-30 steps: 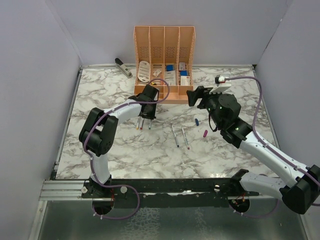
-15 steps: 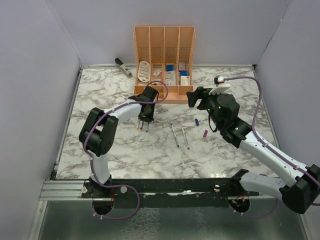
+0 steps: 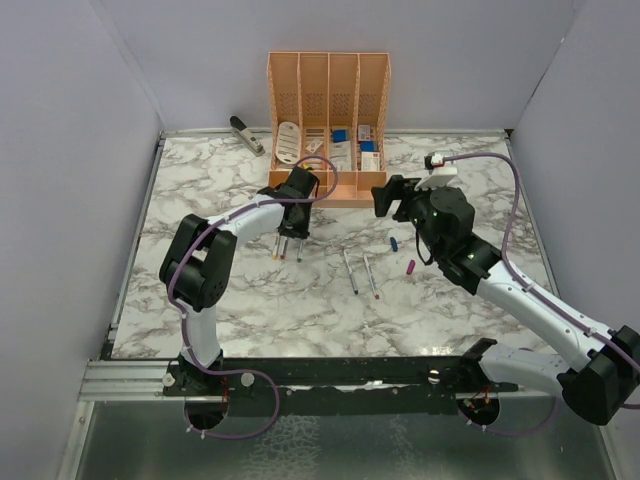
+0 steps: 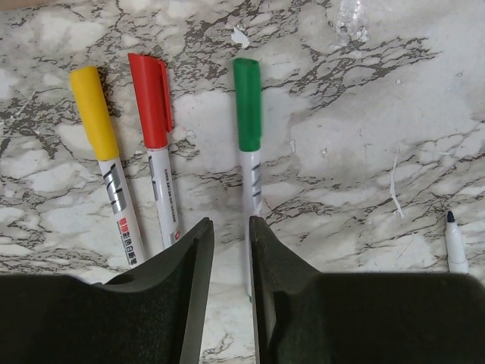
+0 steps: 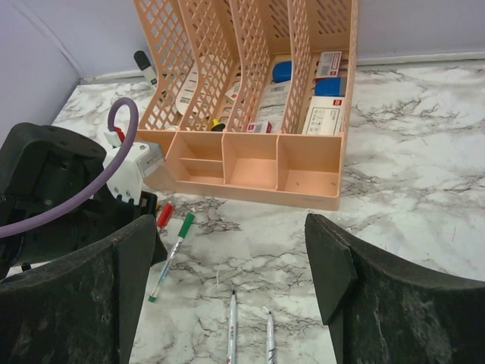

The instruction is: Insert the pens into the pen caps

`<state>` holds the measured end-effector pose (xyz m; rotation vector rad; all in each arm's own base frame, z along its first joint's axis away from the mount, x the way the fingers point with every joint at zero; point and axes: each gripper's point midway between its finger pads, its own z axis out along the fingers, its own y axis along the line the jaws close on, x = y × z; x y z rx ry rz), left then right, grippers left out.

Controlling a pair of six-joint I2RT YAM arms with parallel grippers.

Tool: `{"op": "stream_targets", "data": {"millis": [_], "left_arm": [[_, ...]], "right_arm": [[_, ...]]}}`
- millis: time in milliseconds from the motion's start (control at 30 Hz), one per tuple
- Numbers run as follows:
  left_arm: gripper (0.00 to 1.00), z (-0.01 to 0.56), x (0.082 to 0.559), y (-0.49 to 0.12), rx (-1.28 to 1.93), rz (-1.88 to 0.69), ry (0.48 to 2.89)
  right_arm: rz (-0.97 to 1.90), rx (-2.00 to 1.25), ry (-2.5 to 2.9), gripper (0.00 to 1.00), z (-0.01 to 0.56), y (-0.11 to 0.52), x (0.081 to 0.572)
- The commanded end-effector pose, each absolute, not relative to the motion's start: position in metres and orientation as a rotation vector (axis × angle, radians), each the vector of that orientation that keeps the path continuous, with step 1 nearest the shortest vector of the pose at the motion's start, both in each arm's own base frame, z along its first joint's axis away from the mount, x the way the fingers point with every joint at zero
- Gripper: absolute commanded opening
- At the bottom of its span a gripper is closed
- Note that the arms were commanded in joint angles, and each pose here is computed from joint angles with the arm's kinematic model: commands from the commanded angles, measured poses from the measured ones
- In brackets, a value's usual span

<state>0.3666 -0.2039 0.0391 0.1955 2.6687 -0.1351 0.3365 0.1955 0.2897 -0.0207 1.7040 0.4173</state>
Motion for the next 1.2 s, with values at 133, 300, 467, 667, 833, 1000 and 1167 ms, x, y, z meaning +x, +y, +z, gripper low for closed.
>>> {"op": "stream_targets", "data": {"millis": [133,300,467,667,833,1000,1167], "left_arm": [[0.3,0.044,0.374,-0.2,0.174,-0.089,2.65],[0.29,0.054,0.376,-0.201,0.182,-0.102,2.625],[0.3,0.083,0.385,-0.213,0.207,-0.187,2.557],[0.29,0.099,0.369,-0.244,0.325,-0.376,2.542],[0.29,0.092,0.333,-0.278,0.507,-0.449,2.557],[0.32,0.076,0.295,-0.302,0.613,-0.523,2.611],[0.39,0.061,0.285,-0.298,0.666,-0.419,2.669]], "right_arm": [[0.391,-0.008,1.699,0.79,0.29,0.195,0.341],[0.338,0.074,1.711,0.8,0.284,0.182,0.345],[0.242,0.161,1.759,0.78,0.263,0.166,0.347],[0.131,0.22,1.855,0.66,0.233,0.151,0.346],[0.086,0.214,1.986,0.61,0.196,0.15,0.34],[0.033,0.272,2.011,0.6,0.184,0.138,0.335],[0.035,0.292,1.977,0.59,0.193,0.133,0.336]]}}
